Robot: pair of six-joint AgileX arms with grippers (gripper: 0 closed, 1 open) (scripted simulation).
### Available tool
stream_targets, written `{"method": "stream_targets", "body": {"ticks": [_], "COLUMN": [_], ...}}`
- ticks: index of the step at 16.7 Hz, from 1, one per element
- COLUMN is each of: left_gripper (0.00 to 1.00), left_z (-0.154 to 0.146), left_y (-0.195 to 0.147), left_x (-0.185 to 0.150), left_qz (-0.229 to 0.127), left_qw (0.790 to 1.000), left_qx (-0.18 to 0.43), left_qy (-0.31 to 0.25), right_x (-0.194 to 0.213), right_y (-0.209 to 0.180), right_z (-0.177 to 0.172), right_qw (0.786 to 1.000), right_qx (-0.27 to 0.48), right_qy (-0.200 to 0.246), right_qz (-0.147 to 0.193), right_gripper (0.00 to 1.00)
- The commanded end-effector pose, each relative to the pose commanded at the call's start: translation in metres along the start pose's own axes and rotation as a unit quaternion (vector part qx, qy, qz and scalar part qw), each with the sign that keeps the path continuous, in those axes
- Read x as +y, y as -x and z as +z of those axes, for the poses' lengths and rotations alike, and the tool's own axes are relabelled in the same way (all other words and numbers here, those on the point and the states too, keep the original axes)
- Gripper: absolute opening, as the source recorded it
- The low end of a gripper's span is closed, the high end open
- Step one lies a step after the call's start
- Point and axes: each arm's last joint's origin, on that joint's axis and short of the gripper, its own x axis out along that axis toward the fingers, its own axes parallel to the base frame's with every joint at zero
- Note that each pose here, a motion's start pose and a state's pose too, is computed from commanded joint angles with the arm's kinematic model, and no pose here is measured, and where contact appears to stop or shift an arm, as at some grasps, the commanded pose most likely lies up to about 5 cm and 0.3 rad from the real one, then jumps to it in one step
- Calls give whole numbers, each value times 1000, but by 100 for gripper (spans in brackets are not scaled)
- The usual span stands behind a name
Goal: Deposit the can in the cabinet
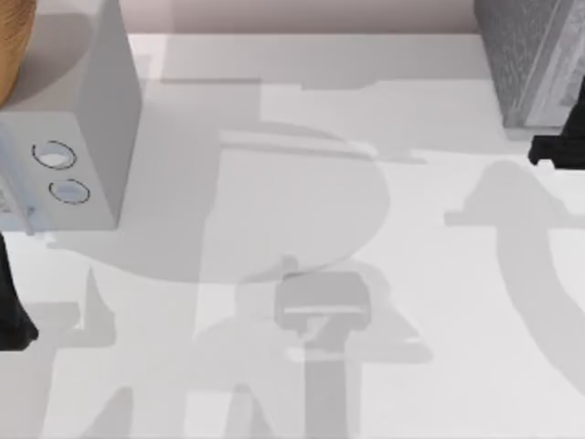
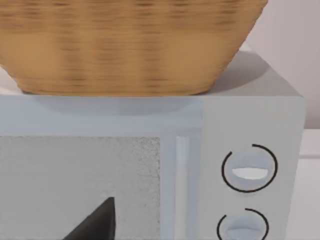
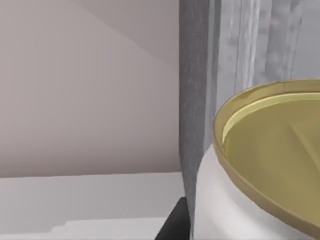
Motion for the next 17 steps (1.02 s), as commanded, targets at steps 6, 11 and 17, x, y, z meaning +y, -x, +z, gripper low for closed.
{"method": "stream_targets", "body": {"ticks": [6,11,17], "left_gripper": [100,100,100], "left_z": [0,0,0], "left_y": [0,0,0], "left_x": [0,0,0], "left_qz": [0,0,0], "left_qw": [1000,1000,1000], "left_qx": [0,0,0], "left_qy": [0,0,0], "right_x": [-29,-49,-68], "right_y": [36,65,95], "right_z": [-9,-9,-21], "right_qw": [1000,1000,1000], "right_qx": [22,-3,-29], "right_qy": [13,5,5], "right_qz": [10,13,6], "right_gripper": [0,0,0]}}
